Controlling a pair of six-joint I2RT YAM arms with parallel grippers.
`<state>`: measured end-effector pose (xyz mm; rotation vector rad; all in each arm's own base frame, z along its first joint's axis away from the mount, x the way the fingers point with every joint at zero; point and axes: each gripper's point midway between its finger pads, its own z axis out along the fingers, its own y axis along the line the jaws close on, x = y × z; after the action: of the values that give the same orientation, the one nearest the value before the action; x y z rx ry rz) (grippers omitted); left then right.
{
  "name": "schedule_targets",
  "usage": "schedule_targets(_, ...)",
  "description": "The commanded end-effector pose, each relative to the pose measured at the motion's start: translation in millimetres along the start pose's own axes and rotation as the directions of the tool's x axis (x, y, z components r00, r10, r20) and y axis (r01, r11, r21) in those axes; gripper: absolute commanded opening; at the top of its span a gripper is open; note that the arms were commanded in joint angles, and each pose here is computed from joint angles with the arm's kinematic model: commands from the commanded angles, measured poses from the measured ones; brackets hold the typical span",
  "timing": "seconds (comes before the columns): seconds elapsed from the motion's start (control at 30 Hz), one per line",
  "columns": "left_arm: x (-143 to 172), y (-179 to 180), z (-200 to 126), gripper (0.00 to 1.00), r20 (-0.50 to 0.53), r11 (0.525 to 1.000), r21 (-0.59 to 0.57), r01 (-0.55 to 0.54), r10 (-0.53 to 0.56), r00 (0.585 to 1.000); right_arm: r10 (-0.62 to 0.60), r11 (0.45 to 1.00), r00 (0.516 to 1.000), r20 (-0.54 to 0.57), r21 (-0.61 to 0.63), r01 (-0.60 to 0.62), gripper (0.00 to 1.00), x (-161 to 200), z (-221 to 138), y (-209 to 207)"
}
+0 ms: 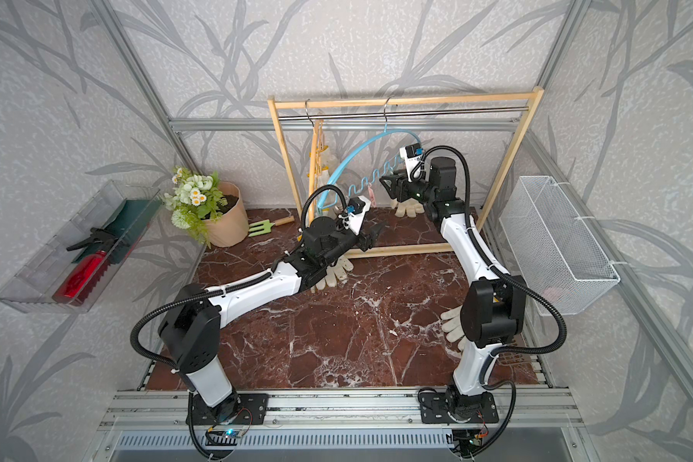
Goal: Clip the gloves onto a hanger to dry
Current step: Open the clamp at the hanger.
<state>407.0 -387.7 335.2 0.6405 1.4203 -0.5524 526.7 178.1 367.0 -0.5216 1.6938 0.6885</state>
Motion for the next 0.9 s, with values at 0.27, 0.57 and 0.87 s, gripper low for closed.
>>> schedule_targets(0.27, -21, 9, -6, 0.67, 0.043, 1.000, -0.024, -0.007, 0.008, 0.999, -0.105, 0.994, 0.994, -0.015, -0.011, 0.105, 0.54, -10, 4, 14)
schedule_targets(0.57, -19, 10, -7, 0.67, 0.039, 1.000, -0.024, -0.006, 0.007, 0.999, -0.161, 0.987, 0.987, -0.029, 0.004, 0.161, 0.52, -10, 3, 20)
schedule_targets(0.87, -18, 10, -9, 0.66, 0.035, 1.000, -0.021, -0.007, 0.008, 0.999, -0.173, 0.985, 0.985, -0.016, 0.014, 0.173, 0.48, -16, 1, 21)
